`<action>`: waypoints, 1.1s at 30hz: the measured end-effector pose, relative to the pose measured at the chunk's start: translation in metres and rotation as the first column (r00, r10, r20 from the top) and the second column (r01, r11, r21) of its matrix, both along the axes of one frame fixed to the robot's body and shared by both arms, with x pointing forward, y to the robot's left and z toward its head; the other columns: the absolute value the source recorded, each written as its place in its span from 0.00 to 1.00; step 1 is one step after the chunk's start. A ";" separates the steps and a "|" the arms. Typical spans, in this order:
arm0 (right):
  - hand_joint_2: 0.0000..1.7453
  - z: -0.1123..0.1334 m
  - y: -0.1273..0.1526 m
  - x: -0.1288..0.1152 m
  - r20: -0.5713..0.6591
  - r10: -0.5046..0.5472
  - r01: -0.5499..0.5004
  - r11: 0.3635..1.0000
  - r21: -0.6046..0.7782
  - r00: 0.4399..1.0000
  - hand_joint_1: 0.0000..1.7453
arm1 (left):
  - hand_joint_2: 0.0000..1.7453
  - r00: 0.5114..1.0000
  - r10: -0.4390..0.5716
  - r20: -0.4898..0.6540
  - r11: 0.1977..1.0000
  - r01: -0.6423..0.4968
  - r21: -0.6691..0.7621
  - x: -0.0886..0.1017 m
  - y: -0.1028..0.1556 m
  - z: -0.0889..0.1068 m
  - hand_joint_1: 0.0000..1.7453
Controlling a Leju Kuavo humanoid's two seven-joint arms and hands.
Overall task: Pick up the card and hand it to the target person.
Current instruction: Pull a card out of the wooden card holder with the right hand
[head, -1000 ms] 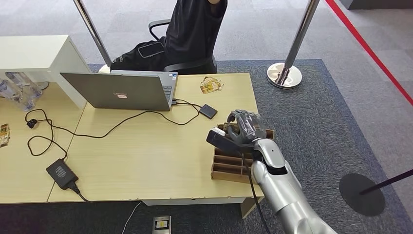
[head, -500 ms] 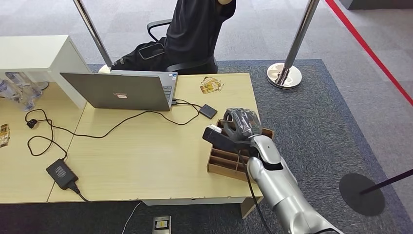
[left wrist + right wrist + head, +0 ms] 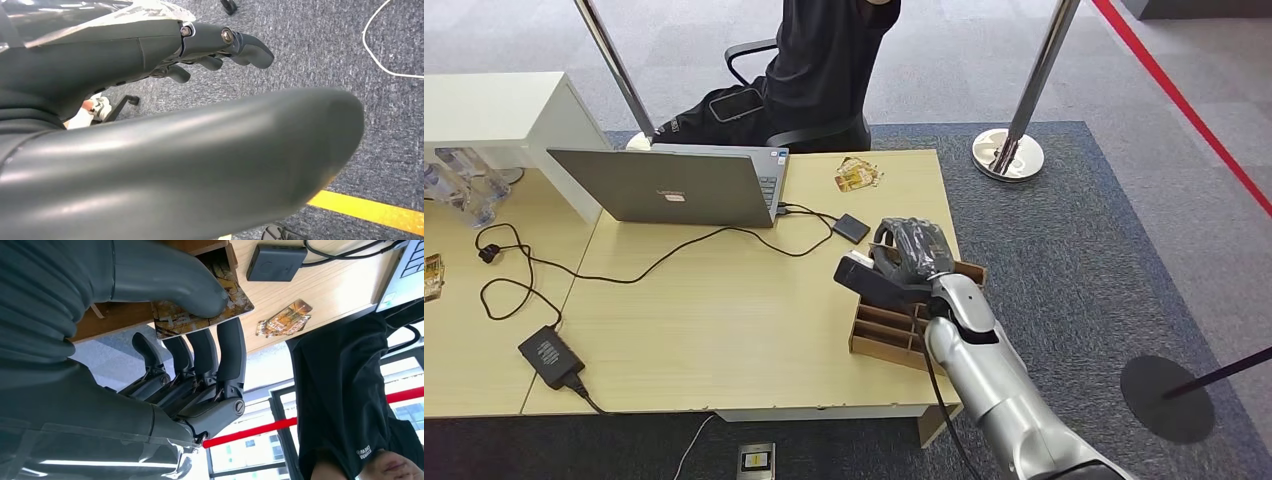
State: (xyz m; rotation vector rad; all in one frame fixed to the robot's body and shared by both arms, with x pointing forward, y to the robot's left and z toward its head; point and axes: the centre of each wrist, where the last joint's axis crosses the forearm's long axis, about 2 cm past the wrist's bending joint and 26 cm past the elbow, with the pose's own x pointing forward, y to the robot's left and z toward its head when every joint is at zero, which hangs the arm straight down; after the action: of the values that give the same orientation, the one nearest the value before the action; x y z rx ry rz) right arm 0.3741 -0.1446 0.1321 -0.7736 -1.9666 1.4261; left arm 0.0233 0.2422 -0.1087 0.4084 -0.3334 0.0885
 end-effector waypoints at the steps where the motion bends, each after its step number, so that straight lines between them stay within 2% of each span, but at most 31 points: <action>1: 1.00 0.000 0.000 0.000 0.000 0.000 0.000 1.000 0.004 1.000 0.84 | 0.00 1.000 0.001 0.000 1.000 -0.001 0.000 0.000 0.000 0.000 0.00; 12: 1.00 0.009 -0.001 0.000 0.042 -0.011 0.009 0.999 0.040 0.999 0.83 | 0.00 1.000 -0.001 -0.001 1.000 0.001 0.000 0.000 0.000 0.000 0.00; 22: 1.00 0.018 -0.011 -0.009 0.105 -0.028 0.020 0.997 0.077 0.994 0.84 | 0.00 1.000 -0.013 0.002 1.000 0.013 0.002 0.000 0.002 0.000 0.00; 33: 1.00 0.040 -0.014 -0.016 0.183 -0.004 -0.018 0.993 0.114 0.983 0.84 | 0.00 1.000 -0.018 0.001 1.000 0.018 0.003 0.001 0.003 0.000 0.00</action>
State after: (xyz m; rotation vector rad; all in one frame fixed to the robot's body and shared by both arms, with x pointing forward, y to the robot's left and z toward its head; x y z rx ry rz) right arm 0.3578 -0.1588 0.1722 -0.8725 -2.1712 1.2712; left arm 0.0243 0.2450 -0.1089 0.4083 -0.3385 0.0704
